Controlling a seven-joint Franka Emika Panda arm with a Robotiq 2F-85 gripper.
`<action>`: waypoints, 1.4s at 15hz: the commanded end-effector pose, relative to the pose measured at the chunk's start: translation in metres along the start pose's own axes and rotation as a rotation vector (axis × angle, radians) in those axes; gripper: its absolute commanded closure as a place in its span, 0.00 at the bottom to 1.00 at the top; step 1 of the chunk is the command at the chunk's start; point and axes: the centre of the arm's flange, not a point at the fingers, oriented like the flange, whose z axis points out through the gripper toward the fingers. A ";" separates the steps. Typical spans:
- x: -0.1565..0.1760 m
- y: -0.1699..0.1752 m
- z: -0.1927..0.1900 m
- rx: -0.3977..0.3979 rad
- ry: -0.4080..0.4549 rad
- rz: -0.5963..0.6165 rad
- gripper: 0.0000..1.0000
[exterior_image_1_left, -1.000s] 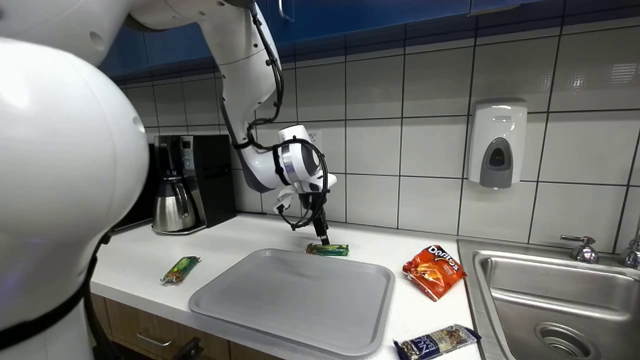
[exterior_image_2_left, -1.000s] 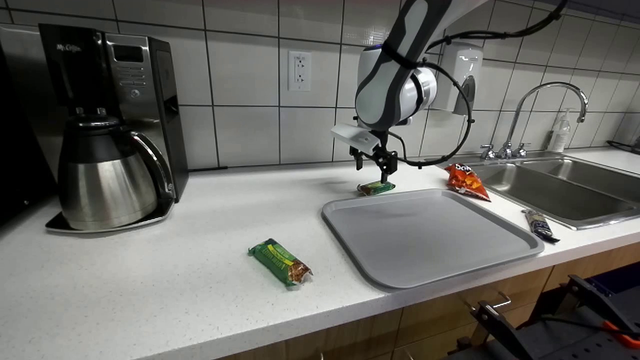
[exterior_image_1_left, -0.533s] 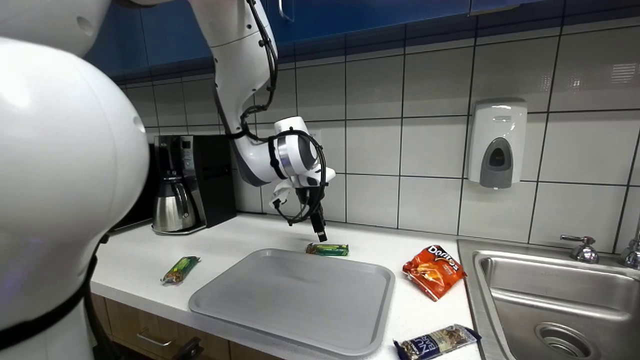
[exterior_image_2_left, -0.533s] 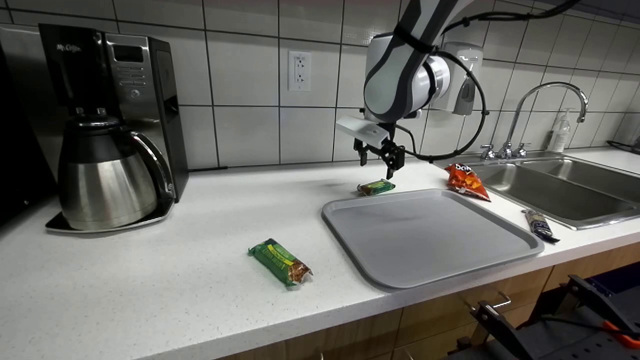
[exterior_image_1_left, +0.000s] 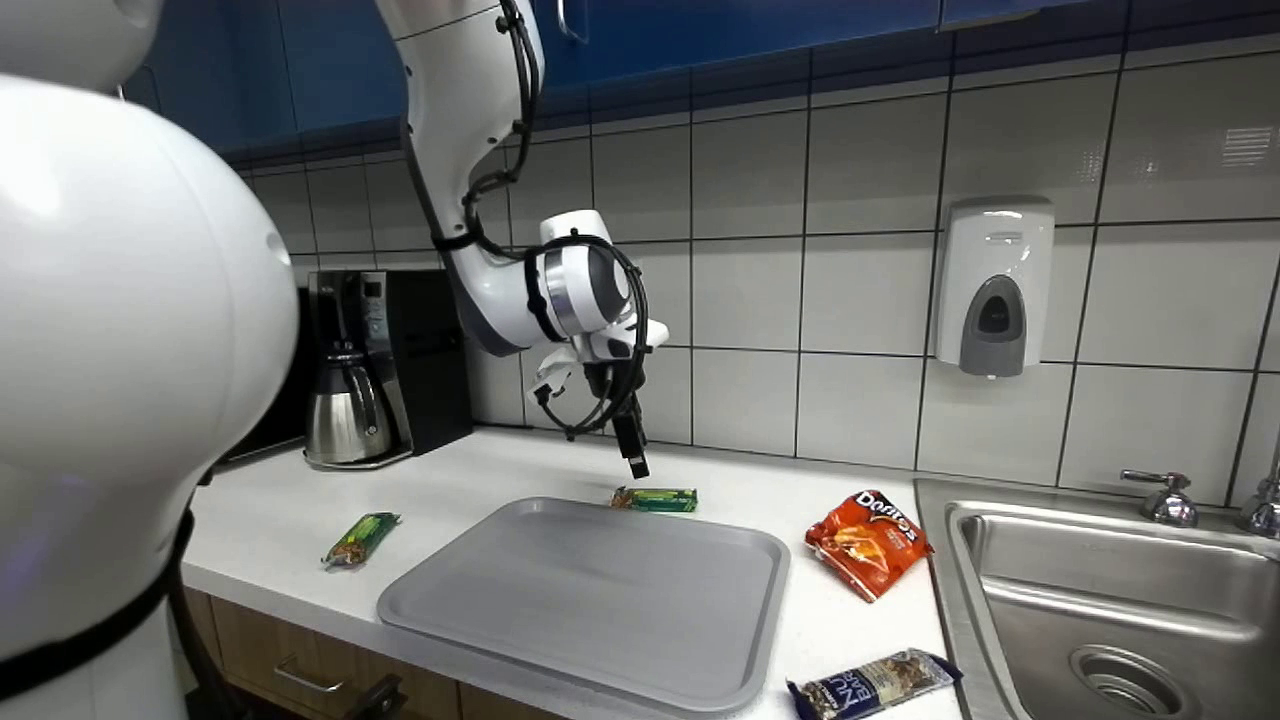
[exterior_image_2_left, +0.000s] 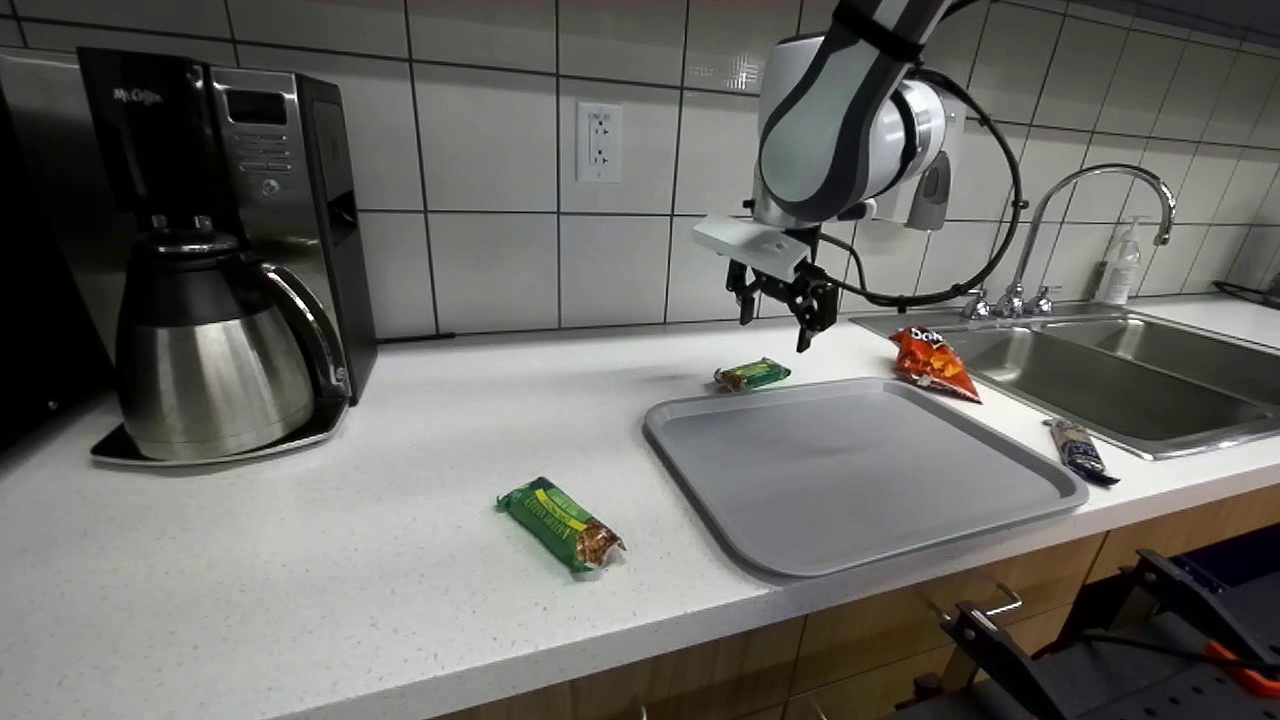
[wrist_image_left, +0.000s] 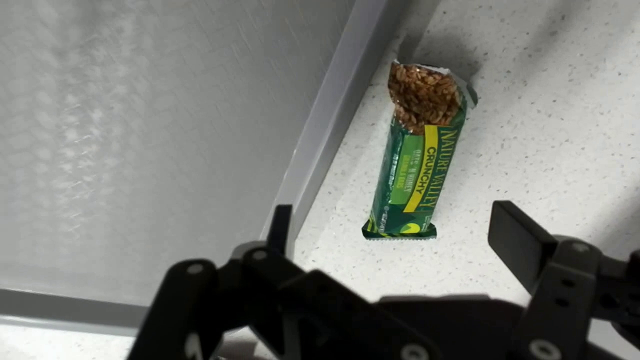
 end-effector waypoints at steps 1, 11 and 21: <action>-0.005 0.027 -0.026 0.009 0.002 -0.024 0.00; -0.014 0.067 -0.054 0.002 0.000 -0.056 0.00; -0.035 0.103 -0.086 0.014 -0.010 -0.064 0.00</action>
